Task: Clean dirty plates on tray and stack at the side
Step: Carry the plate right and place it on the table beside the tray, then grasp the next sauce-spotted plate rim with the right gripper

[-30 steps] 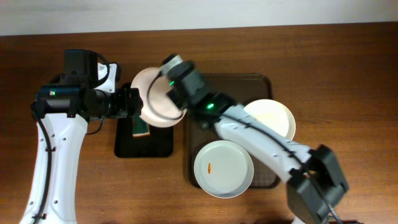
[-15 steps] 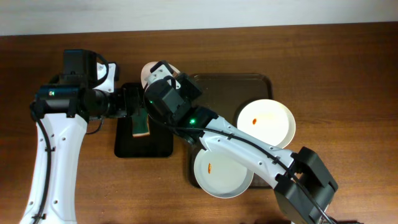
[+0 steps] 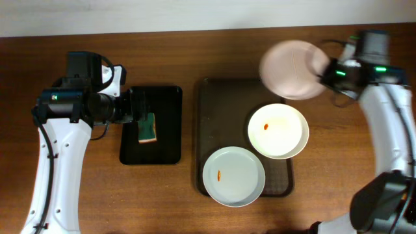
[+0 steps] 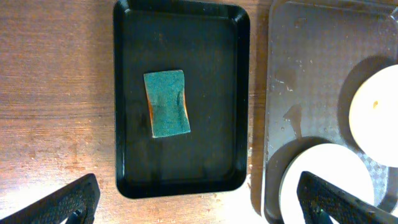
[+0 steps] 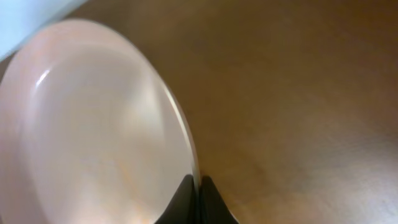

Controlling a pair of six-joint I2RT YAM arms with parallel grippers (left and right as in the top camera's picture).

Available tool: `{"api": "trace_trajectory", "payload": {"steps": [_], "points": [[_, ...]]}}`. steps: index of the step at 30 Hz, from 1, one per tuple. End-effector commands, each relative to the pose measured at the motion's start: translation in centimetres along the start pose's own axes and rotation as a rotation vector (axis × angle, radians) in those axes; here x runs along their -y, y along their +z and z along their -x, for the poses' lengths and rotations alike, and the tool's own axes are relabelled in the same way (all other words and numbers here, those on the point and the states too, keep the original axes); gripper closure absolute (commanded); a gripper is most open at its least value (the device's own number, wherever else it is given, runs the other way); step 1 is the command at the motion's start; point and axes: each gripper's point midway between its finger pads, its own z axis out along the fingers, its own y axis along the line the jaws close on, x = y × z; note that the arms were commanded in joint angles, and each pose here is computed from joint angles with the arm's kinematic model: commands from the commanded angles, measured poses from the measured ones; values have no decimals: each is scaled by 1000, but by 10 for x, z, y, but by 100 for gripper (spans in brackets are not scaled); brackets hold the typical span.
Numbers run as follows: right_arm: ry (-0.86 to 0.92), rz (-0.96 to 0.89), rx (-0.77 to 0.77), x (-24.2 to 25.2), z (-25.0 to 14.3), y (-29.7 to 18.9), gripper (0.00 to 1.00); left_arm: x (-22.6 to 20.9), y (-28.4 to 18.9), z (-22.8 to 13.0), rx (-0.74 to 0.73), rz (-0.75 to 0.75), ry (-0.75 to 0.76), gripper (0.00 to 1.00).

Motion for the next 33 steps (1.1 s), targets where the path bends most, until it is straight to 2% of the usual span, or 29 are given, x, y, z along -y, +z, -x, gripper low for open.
{"api": "trace_trajectory", "payload": {"steps": [1,3,6,9,10,11,14,17,19,21,22,24,25,28,29,33], "points": [[265,-10,-99,82,-9,13,96,4,-3,0,9,-13,23,0],[398,-74,-148,140,-28,29,96,4,-3,1,10,-13,23,0],[527,-133,-179,197,-56,46,96,4,-3,0,10,-13,23,0],[561,-146,-180,215,-70,50,96,4,-3,1,10,-13,24,0],[540,-143,-182,215,-70,50,75,4,-3,0,10,-13,23,0],[529,-120,-169,208,-65,46,50,4,-3,1,10,-13,23,0],[421,-5,-101,175,-45,23,42,4,-3,0,10,-13,23,0],[215,131,-28,102,-34,-19,46,4,-3,0,10,-13,23,0],[39,179,-21,48,-45,-38,46,4,-3,1,10,-13,23,0],[-115,173,-88,3,-76,-40,46,-3,-4,-1,5,27,26,0],[-177,106,-137,-4,-95,-35,46,-3,-3,-1,4,26,26,0],[-193,-170,-203,13,-122,-19,44,-3,-2,-1,2,26,25,0],[-208,-252,-235,21,-134,-7,42,-3,-2,-1,2,26,25,0],[-187,-343,-361,44,-164,25,39,-3,-2,-1,2,26,25,0],[-163,-366,-396,53,-170,34,43,-3,-2,-1,2,26,25,0],[-167,-291,-506,53,-190,70,83,-3,-2,-1,2,26,25,0]]}}
